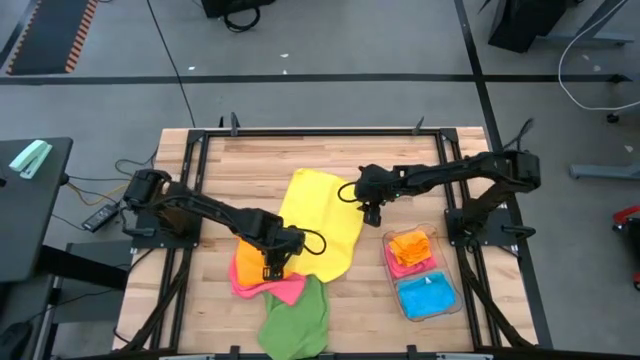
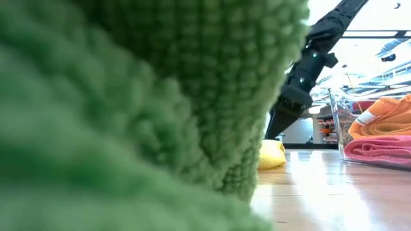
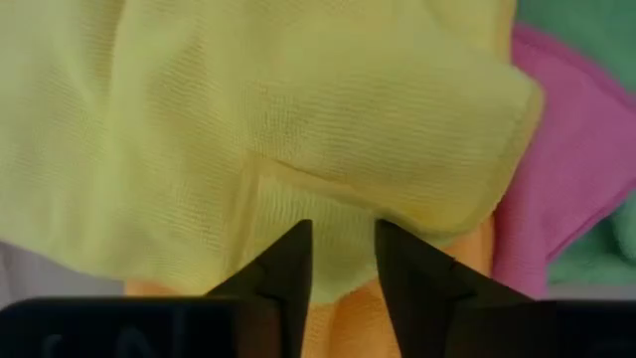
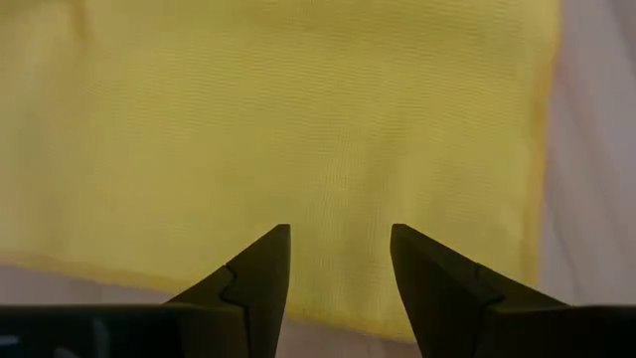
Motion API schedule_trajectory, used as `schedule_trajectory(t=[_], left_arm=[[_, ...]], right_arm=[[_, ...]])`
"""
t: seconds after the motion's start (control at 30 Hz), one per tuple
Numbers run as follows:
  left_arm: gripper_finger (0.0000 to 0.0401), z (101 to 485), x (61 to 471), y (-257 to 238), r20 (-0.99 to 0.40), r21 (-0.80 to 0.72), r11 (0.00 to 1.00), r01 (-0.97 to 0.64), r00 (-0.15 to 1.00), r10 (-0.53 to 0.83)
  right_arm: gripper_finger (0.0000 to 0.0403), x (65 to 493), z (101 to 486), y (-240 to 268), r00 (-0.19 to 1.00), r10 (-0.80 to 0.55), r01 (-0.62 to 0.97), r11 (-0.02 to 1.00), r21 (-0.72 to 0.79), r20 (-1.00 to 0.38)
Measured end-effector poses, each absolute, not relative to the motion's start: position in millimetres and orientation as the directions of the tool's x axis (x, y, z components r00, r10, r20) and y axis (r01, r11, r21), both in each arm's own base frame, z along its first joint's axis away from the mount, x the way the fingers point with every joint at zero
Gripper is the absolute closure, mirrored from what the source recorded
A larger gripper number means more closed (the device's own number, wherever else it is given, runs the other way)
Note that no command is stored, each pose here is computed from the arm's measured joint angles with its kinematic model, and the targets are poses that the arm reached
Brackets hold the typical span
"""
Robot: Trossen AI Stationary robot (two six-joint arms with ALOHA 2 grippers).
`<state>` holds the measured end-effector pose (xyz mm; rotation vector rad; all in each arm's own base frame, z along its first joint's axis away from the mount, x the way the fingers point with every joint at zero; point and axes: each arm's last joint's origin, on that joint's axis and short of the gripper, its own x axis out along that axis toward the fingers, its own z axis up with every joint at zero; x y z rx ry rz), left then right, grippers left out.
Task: Fold microfiber towels
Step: Fold the yellow towel
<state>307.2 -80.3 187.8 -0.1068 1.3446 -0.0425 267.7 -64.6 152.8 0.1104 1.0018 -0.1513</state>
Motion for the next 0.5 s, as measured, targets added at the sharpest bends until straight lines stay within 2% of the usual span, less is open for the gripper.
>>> schedule_trajectory(t=[0.27,0.4,0.5], left_arm=[[0.0213,200.3,305.1,-92.3,-0.946,-0.082,0.995,-0.051,0.319,-0.061],[0.0205,203.8,307.5,-98.3,-0.926,-0.110,0.992,-0.060,0.368,-0.080],[0.0212,204.6,308.7,-101.0,-0.918,-0.126,0.990,-0.070,0.387,-0.089]], right_arm=[[0.0219,270.5,129.2,-71.3,0.442,-0.137,0.225,0.974,-0.039,-0.887],[0.0219,268.9,128.3,-83.6,0.388,-0.299,0.332,0.928,-0.170,-0.872],[0.0219,263.4,131.8,-99.6,0.275,-0.462,0.451,0.836,-0.311,-0.843]])
